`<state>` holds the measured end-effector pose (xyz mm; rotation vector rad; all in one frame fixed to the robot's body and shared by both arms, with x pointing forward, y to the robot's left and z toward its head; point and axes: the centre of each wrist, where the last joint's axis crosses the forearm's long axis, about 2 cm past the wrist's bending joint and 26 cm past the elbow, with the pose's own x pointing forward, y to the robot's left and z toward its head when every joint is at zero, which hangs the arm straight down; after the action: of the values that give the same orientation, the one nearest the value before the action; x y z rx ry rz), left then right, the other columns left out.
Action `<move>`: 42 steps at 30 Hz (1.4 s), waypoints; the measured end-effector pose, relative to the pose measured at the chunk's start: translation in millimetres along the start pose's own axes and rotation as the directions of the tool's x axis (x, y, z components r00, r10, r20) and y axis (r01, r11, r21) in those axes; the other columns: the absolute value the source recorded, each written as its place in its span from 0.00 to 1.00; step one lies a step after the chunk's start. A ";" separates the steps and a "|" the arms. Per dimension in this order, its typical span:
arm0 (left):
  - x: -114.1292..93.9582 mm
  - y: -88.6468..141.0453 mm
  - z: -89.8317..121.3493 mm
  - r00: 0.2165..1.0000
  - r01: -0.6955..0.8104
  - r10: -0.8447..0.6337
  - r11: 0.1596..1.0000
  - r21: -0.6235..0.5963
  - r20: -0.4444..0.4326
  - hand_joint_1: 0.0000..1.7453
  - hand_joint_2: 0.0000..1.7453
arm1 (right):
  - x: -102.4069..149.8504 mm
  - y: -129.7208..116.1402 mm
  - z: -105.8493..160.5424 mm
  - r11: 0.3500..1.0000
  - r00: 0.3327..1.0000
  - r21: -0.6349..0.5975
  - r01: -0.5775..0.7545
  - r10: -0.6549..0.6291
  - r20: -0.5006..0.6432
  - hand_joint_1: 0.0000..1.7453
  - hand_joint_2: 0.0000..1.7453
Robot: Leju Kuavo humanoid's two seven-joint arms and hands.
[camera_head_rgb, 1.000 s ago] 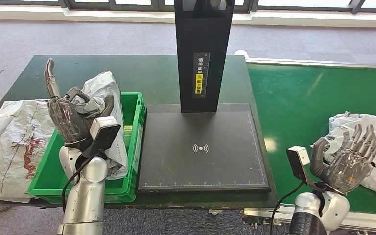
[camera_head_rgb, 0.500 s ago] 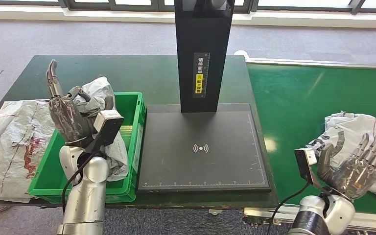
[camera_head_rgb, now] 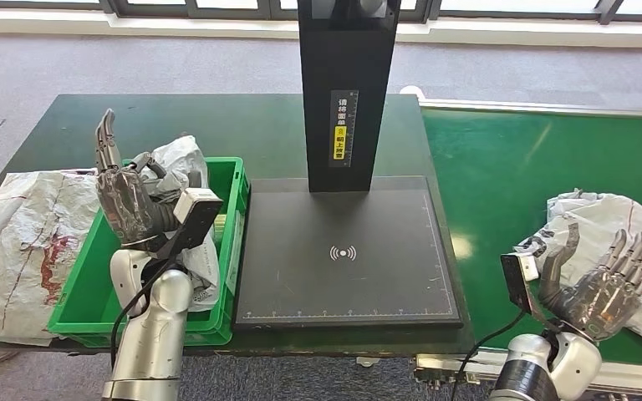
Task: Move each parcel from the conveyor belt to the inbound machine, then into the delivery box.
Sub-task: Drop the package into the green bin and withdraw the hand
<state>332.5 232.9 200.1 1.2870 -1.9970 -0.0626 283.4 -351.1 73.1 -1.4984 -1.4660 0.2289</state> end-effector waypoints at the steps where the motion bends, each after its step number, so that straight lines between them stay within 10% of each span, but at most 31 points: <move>1: -0.1 -0.4 0.4 1.000 0.003 -0.003 1.000 -0.003 0.000 0.81 1.00 | 0.1 0.1 0.1 1.000 1.000 0.000 0.000 0.000 0.000 0.00 0.00; 2: -0.2 -0.8 0.8 1.000 0.005 -0.005 1.000 -0.006 0.000 1.00 1.00 | 0.2 0.1 0.3 1.000 1.000 0.000 0.001 -0.001 -0.001 0.00 0.00; 4: -0.5 -1.5 1.7 1.000 0.008 -0.008 1.000 -0.011 0.000 0.94 1.00 | 0.3 0.2 0.5 1.000 1.000 0.000 0.002 -0.002 -0.004 0.00 0.00; 8: -1.2 -3.2 3.5 1.000 0.010 -0.010 1.000 -0.021 -0.002 0.00 1.00 | 0.4 0.2 0.8 1.000 1.000 0.005 -0.004 0.004 -0.013 0.00 0.00; 29: -2.3 -5.4 6.1 1.000 0.000 -0.001 1.000 -0.031 -0.030 0.00 1.00 | -0.7 0.1 2.9 0.999 0.999 0.024 -0.026 0.027 -0.037 0.00 0.00; 33: -2.0 -0.9 2.5 0.999 -0.034 0.034 0.999 0.004 -0.013 1.00 1.00 | -1.1 0.0 3.6 0.999 0.999 0.029 -0.032 0.033 -0.039 0.00 0.00; 42: -1.5 2.2 -0.1 1.000 0.002 -0.002 1.000 0.008 0.020 1.00 1.00 | -1.3 0.0 3.7 0.999 0.999 0.032 -0.035 0.036 -0.039 0.00 0.00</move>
<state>331.2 235.2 200.2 1.2979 -2.0147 -0.0683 280.5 -350.3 70.6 -1.4969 -1.3990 0.2410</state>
